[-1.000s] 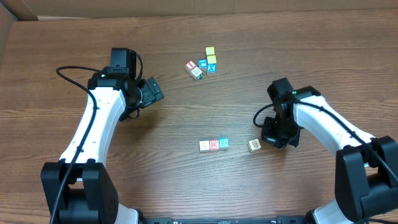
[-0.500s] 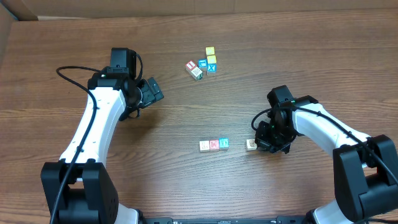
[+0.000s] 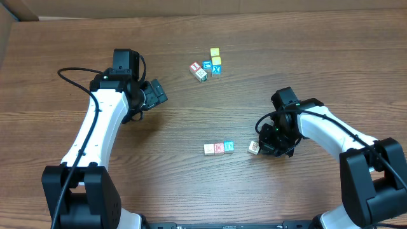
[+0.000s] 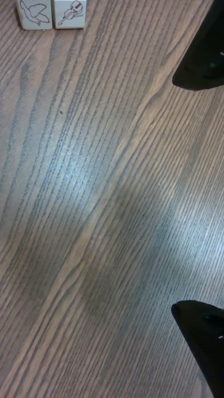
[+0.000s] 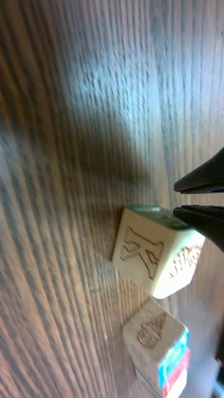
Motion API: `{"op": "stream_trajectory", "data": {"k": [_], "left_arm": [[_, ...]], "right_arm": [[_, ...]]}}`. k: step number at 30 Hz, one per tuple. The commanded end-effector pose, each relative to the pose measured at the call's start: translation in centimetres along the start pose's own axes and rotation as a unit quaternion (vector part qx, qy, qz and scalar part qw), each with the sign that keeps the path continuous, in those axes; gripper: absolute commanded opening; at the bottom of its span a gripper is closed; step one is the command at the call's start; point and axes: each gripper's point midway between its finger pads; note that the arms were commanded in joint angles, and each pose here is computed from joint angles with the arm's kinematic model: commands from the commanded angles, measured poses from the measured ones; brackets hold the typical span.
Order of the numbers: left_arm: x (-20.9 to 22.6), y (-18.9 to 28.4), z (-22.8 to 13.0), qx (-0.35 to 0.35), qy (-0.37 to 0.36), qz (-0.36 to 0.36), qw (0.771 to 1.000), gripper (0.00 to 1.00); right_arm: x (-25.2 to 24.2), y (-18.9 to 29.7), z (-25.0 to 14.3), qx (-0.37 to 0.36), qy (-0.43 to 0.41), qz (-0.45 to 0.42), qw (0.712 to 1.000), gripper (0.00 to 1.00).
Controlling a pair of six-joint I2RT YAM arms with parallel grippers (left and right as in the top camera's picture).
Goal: Flip 4 blocks
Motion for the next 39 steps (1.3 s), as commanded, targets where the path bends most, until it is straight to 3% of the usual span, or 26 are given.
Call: {"op": "stream_trajectory", "data": {"k": [1,29,39], "left_arm": [[0.0,0.3,0.4,-0.009,-0.005,0.002,1.000,1.00],[0.0,0.3,0.4,-0.009,-0.005,0.001,1.000,1.00],[0.0,0.3,0.4,-0.009,-0.005,0.001,1.000,1.00]], "right_arm": [[-0.9,0.5,0.7,-0.028,0.005,-0.029,0.999,0.11],[2.9,0.0,2.9,-0.092,0.088,-0.001,0.992,0.19],[4.1,-0.7,1.6,-0.078,0.046,0.005,0.996,0.21]]}}
Point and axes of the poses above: each gripper's point midway between its finger pads, its own y axis back along the fingers, its own x axis along the line the jaws close on, z = x × y, and after that the axes turned 8 degrees about y, right-handed
